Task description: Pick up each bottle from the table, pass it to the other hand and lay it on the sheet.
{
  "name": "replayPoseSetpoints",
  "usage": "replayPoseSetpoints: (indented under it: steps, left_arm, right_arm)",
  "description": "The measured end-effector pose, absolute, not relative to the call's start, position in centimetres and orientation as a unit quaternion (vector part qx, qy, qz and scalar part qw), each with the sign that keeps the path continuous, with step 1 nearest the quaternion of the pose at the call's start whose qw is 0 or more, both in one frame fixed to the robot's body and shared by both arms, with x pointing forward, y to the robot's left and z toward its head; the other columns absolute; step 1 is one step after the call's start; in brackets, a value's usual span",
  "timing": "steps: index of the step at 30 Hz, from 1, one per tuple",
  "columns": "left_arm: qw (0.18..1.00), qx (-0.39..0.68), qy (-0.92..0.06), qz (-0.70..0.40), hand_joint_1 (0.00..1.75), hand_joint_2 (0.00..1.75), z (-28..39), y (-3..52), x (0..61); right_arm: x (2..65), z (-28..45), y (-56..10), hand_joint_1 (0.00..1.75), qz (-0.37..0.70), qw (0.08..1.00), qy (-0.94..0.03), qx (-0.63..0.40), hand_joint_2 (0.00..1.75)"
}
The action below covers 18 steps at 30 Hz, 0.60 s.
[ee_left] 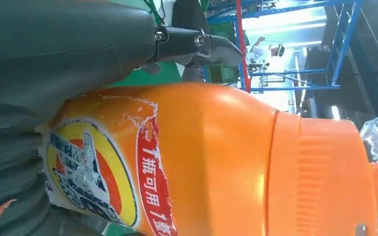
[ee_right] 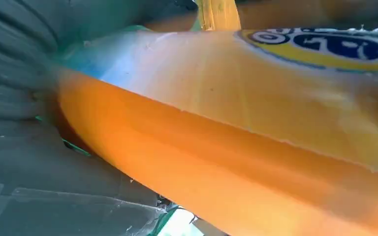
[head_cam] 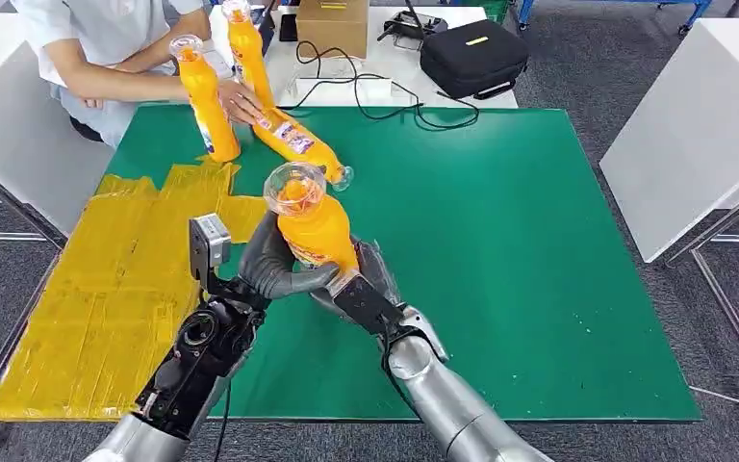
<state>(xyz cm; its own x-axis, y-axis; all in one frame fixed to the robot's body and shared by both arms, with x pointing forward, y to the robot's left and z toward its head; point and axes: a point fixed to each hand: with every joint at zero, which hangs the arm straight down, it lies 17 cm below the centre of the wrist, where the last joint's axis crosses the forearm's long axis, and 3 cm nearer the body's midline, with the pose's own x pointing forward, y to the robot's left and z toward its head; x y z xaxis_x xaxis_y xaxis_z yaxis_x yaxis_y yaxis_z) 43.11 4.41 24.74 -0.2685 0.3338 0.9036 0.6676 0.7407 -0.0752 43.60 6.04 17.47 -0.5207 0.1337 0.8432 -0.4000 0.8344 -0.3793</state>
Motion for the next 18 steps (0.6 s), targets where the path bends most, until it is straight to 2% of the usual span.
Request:
replayPoseSetpoints:
  steps: [18]
  left_arm:
    - [0.512,-0.347,-0.769,-0.158,1.75,1.75,24.72,3.66,43.21]
  right_arm:
    - [43.58,17.07,5.98,1.75,0.28,0.486,-0.824,0.079,1.75]
